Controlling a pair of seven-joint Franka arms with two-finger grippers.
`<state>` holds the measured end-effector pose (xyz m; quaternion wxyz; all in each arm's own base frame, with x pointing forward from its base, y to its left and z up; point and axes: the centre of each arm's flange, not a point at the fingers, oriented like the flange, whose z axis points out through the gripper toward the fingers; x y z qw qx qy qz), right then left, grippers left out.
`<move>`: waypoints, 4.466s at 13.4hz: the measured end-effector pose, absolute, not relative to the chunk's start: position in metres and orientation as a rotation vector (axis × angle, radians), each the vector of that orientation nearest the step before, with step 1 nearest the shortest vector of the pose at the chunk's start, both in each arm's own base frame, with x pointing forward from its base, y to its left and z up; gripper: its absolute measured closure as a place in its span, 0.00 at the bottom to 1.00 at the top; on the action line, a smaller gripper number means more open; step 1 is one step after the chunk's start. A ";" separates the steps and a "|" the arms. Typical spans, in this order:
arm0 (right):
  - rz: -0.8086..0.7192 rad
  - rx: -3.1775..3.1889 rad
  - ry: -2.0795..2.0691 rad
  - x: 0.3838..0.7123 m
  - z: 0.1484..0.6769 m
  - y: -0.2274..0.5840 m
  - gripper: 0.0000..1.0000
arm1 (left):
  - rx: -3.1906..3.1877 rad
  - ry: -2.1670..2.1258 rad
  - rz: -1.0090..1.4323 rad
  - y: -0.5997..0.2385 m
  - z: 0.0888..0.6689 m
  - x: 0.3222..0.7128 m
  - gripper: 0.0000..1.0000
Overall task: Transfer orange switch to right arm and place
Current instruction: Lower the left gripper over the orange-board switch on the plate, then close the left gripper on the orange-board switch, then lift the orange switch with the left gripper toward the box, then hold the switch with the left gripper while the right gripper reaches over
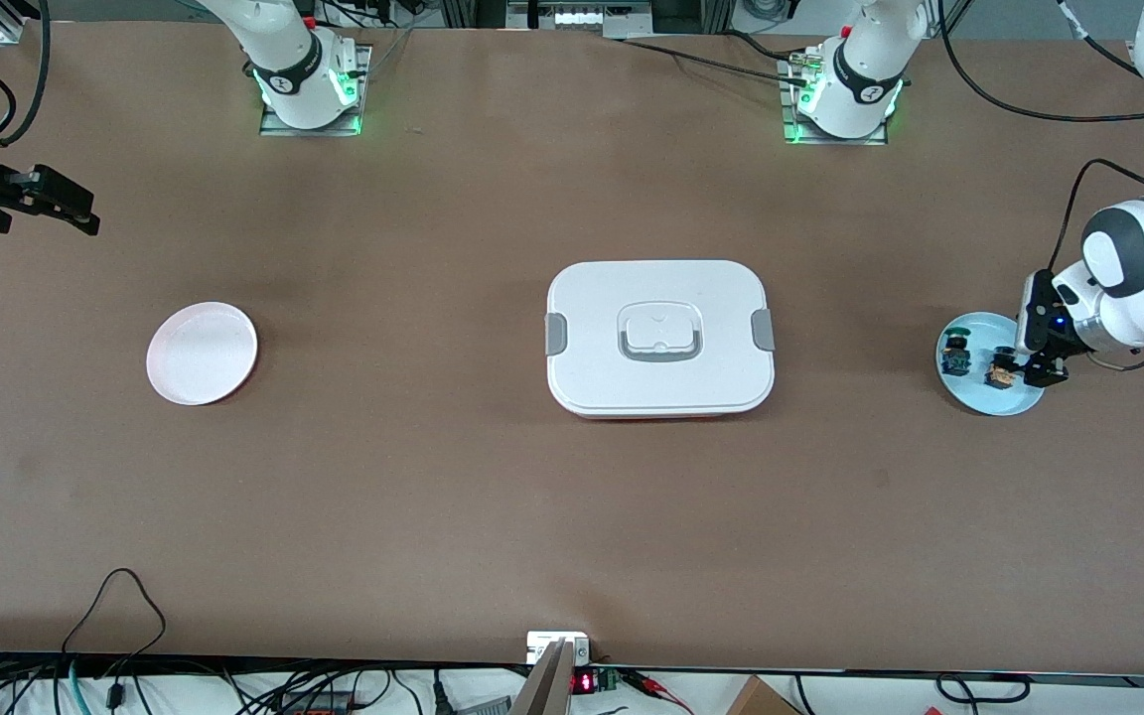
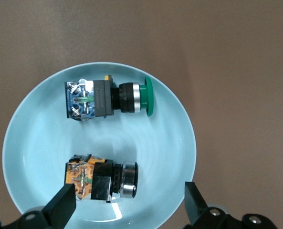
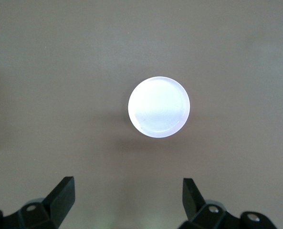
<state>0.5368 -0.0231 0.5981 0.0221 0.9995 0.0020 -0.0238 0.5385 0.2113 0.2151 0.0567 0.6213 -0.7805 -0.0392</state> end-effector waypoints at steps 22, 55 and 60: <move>-0.075 3.097 0.003 0.537 0.598 -0.024 0.00 | 1.876 -2.343 -0.036 0.218 0.180 0.560 0.26; -0.119 3.359 -0.061 0.537 0.598 -0.007 0.00 | 1.253 -1.176 0.774 -0.170 0.494 0.553 0.26; -0.200 3.597 0.089 0.540 0.595 0.067 0.00 | 1.277 -1.159 0.771 -0.161 0.492 0.552 0.26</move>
